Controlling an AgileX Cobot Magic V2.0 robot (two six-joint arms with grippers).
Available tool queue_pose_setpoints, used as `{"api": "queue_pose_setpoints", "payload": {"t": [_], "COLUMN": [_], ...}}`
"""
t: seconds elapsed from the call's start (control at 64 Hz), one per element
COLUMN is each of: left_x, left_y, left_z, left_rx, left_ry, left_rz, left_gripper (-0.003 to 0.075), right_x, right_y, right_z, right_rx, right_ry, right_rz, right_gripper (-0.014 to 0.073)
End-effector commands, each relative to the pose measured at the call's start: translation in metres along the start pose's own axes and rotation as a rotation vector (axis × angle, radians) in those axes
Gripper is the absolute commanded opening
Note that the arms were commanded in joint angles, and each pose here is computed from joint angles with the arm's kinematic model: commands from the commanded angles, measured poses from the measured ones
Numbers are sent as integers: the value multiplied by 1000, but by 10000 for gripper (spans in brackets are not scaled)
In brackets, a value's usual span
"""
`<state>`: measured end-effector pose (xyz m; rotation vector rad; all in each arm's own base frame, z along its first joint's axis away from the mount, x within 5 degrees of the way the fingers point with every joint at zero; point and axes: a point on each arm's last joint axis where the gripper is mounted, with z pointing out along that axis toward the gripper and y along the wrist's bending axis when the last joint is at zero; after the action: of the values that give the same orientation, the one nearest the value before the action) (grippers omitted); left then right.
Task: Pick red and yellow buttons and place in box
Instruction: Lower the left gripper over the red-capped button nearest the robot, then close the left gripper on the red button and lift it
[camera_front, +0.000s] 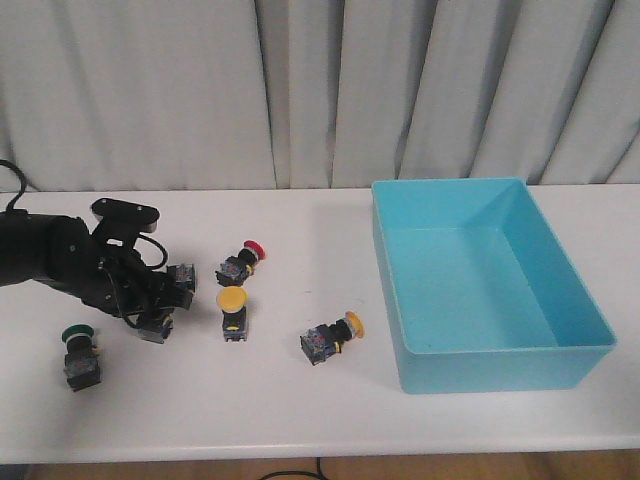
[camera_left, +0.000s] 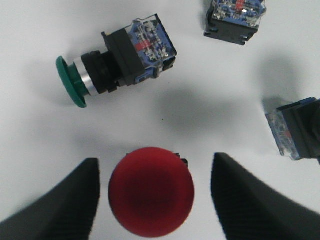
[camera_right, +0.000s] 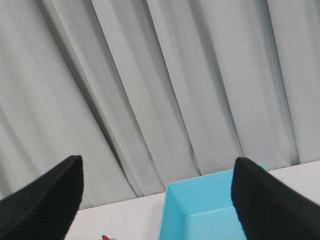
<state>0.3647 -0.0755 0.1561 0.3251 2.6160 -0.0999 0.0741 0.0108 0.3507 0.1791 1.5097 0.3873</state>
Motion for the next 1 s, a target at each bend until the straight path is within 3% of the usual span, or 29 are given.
{"api": "queue_pose_setpoints", "payload": {"t": [0.0,0.234,0.516,0.625,0.781,0.875,0.984], "left_x": [-17,-15,-17,-17,-16,-15,-14], "left_y": [-1,-2,-5,-10,-22,-34,-52], "left_z": [-18,-19,-66,-97,-144,-173,-208], "left_rx": [0,4,23,63,181,314,521], "left_ry": [-94,-64,-63,-73,-146,-205,-281], "left_rz": [-14,-11,-13,-49,-108,-123,-126], "left_gripper": [309,-1,-8,-8,-8,-8,-8], "right_x": [-14,-10,-11,-14,-17,-14,-11], "right_y": [3,3,12,26,54,65,71], "right_z": [1,1,15,29,47,51,55], "right_rx": [0,-3,-68,-211,-554,-748,-883], "right_ry": [-69,-23,88,195,242,206,189], "right_rz": [-10,-19,-77,-193,-284,-342,-352], "right_gripper": [579,579,579,579,579,579,579]}}
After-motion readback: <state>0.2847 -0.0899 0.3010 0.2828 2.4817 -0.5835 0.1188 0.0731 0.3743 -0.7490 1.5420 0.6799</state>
